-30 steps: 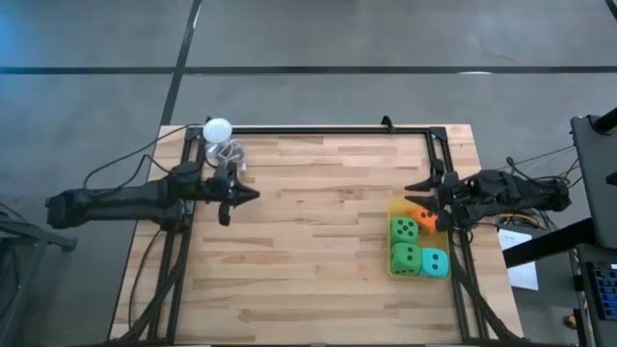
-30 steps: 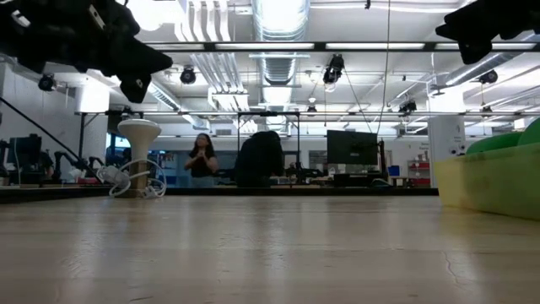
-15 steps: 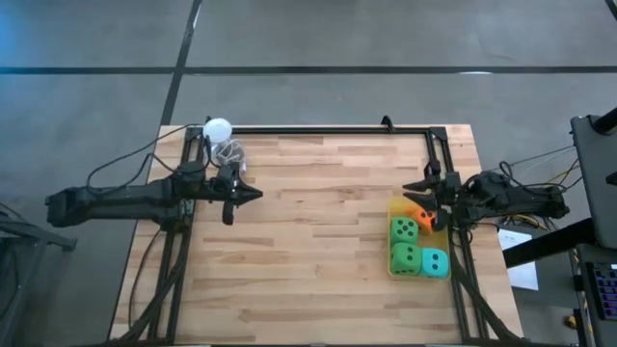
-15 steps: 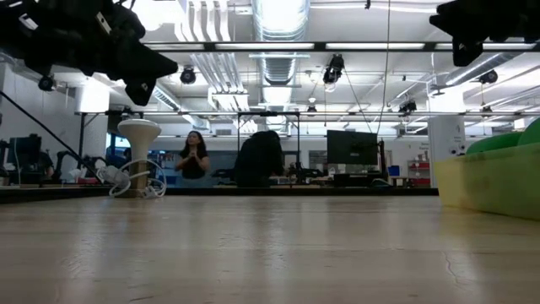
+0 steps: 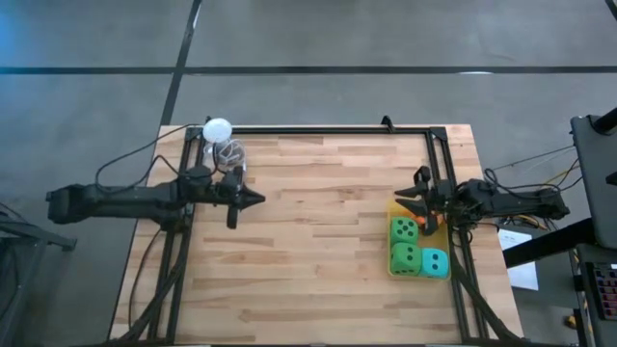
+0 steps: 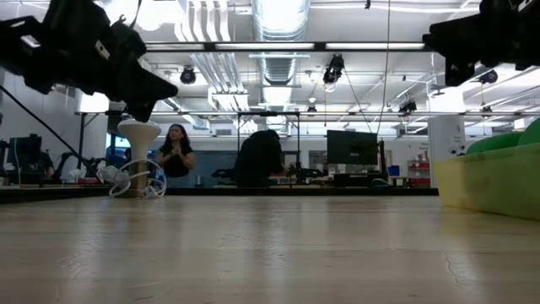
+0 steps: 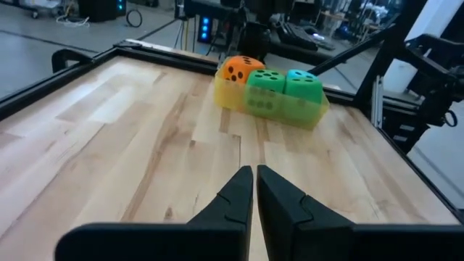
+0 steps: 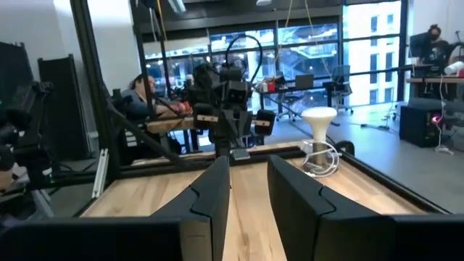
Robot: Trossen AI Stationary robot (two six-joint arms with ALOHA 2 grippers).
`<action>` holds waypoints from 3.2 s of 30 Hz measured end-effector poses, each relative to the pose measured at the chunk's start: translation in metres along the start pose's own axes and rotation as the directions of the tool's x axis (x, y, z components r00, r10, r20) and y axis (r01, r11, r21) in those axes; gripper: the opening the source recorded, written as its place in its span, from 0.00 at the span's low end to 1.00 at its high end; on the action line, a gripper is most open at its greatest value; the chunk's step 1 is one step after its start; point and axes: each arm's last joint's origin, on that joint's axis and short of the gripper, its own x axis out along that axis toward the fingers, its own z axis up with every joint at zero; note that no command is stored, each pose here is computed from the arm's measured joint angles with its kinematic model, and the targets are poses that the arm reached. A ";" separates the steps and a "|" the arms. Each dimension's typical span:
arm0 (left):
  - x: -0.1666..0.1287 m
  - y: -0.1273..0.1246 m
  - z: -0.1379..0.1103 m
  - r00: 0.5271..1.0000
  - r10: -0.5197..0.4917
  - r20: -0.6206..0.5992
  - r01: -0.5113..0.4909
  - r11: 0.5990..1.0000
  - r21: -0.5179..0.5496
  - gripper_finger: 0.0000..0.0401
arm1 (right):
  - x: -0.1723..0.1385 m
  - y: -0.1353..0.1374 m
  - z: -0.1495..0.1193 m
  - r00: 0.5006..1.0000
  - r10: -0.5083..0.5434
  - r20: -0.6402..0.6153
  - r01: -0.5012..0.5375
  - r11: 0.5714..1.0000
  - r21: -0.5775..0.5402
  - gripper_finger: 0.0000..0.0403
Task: Pick & Place Dice
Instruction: Return to Home Position
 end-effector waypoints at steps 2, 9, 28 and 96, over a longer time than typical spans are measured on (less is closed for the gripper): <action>-0.002 0.001 -0.007 1.000 -0.003 0.018 0.003 1.000 -0.004 0.06 | 0.000 0.000 -0.004 1.000 -0.001 -0.001 0.001 1.000 0.002 0.22; -0.005 0.001 -0.020 0.999 -0.016 0.043 0.016 1.000 -0.005 0.06 | 0.001 -0.002 -0.019 1.000 -0.005 -0.027 0.005 1.000 -0.004 0.22; -0.011 0.002 -0.037 0.990 -0.013 0.140 0.005 0.998 0.056 0.06 | 0.001 -0.005 -0.031 0.996 0.019 -0.090 -0.020 1.000 -0.012 0.22; -0.047 -0.002 -0.044 0.978 0.152 0.141 -0.153 0.988 -0.003 0.06 | -0.001 -0.012 -0.041 0.967 -0.190 -0.172 0.132 0.944 -0.302 0.23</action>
